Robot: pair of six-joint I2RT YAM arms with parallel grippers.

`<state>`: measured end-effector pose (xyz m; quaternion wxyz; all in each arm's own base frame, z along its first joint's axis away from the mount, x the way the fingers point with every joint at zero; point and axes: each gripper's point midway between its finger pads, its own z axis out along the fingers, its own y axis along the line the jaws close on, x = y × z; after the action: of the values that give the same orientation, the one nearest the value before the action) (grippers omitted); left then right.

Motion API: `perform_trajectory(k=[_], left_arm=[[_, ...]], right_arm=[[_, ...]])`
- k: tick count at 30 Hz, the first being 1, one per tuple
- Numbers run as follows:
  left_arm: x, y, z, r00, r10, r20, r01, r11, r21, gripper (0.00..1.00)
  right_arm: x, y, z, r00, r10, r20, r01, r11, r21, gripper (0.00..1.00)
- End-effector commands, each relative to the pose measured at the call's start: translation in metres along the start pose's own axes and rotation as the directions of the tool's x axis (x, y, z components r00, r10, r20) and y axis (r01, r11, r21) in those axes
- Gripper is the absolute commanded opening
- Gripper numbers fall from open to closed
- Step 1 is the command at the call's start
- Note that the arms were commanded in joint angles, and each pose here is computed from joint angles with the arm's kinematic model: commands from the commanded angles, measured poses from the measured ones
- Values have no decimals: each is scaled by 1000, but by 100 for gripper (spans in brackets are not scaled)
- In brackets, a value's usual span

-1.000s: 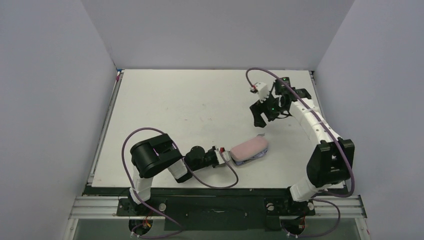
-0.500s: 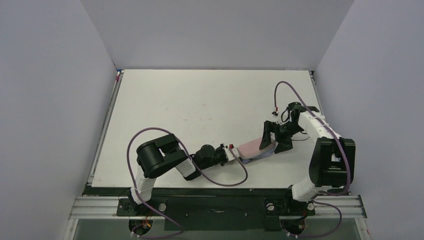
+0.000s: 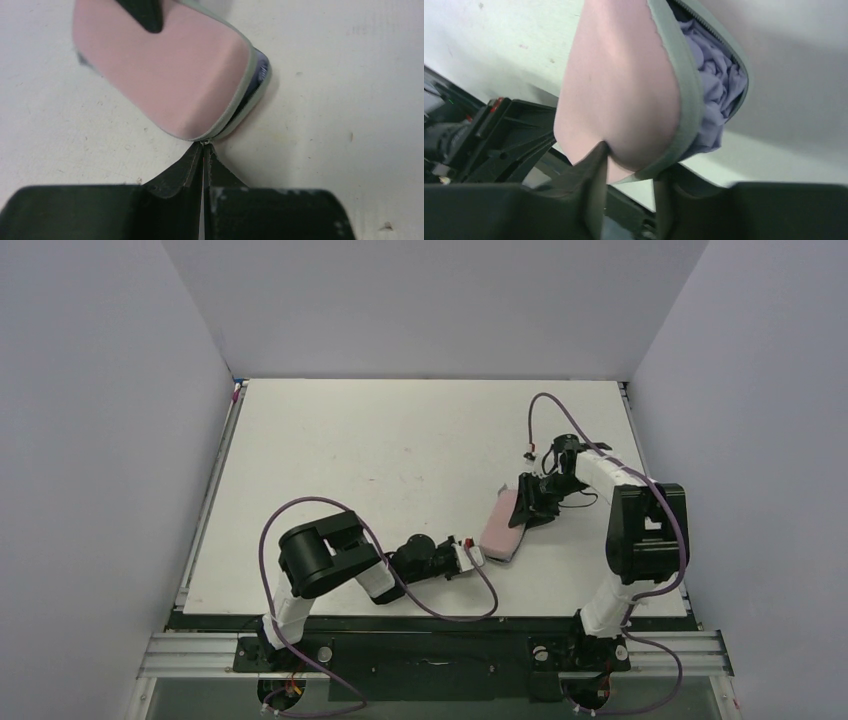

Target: Open the umbrella

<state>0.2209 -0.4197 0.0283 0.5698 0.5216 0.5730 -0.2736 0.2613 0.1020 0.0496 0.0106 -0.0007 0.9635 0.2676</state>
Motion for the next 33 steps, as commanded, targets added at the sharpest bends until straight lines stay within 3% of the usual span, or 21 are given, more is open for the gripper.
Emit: perform_trajectory(k=[1, 4, 9, 19, 26, 33], left_arm=[[-23, -5, 1, 996, 26, 84, -29, 999, 34, 0], [-19, 0, -4, 997, 35, 69, -37, 999, 29, 0], [-6, 20, -13, 999, 34, 24, -34, 999, -7, 0], [8, 38, -36, 1000, 10, -27, -11, 999, -43, 0], [10, 57, -21, 999, -19, -35, 15, 994, -107, 0], [16, 83, -9, 994, -88, -59, 74, 976, -203, 0]], right_arm=[[-16, 9, 10, 961, -276, 1, 276, 961, -22, 17], [-1, 18, 16, 911, -405, -85, 400, 914, -66, 0], [8, 24, 21, 812, -566, -145, 559, 824, -88, 0], [4, 11, 22, 782, -597, -178, 594, 801, -75, 0], [15, 32, 21, 679, -708, -194, 688, 706, -169, 0], [14, 39, 22, 656, -731, -189, 708, 682, -181, 0]])
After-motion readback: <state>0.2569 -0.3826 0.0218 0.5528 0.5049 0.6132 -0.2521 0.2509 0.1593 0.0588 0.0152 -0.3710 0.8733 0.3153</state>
